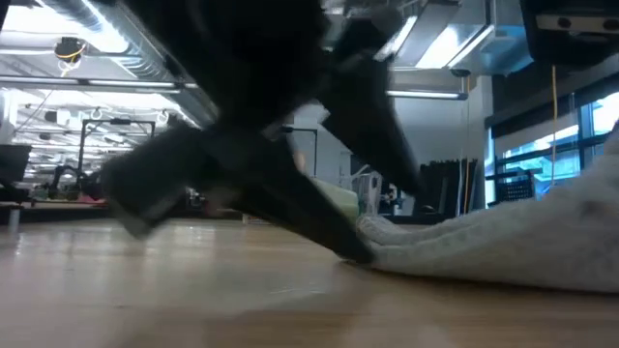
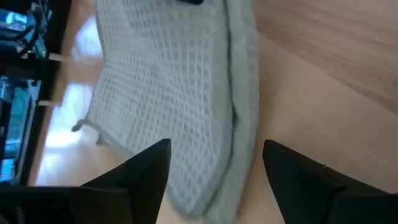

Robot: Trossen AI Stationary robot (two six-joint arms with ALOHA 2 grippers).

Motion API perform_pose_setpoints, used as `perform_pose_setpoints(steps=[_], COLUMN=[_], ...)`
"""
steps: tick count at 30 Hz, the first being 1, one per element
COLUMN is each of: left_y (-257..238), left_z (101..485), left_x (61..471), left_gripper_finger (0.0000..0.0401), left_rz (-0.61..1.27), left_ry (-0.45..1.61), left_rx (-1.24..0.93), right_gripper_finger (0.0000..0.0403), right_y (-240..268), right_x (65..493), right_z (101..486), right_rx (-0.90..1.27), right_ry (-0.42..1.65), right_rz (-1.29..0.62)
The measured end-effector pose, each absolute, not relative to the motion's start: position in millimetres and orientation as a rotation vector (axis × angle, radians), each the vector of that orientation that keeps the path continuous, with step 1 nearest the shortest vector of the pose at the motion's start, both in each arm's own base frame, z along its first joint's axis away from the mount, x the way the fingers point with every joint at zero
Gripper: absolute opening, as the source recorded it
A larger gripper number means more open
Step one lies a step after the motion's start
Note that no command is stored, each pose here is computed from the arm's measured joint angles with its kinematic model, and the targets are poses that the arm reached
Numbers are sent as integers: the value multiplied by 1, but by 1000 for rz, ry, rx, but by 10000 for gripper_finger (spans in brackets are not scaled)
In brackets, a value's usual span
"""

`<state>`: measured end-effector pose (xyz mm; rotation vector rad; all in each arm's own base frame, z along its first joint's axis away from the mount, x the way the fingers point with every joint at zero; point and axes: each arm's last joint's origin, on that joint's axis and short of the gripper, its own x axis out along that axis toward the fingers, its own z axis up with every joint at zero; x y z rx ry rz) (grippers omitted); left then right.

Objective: Fold microfiber towels
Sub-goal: Fold the gray microfiber cloth

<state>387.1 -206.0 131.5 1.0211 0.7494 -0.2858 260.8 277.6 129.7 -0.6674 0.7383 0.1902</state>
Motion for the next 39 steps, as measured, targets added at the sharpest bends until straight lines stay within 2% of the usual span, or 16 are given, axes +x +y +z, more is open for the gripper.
perform_pose_setpoints(steps=[21,29,35,39], left_y=[-180,-173,-176,-177], left_z=[122,121,119,119], left_x=[404,406,404,404], left_gripper_finger=[239,172,102,52], left_rz=[-235,-242,-304,-304], left_ry=[772,788,783,782], left_rx=[1015,983,1001,1089], right_gripper_finger=[25,22,24,20], right_y=[281,286,287,289], right_x=[256,249,242,233], right_z=[133,133,132,134], right_rx=[-723,-727,-672,-683], right_ry=[678,664,660,648], right_rz=[99,94,20,-26])
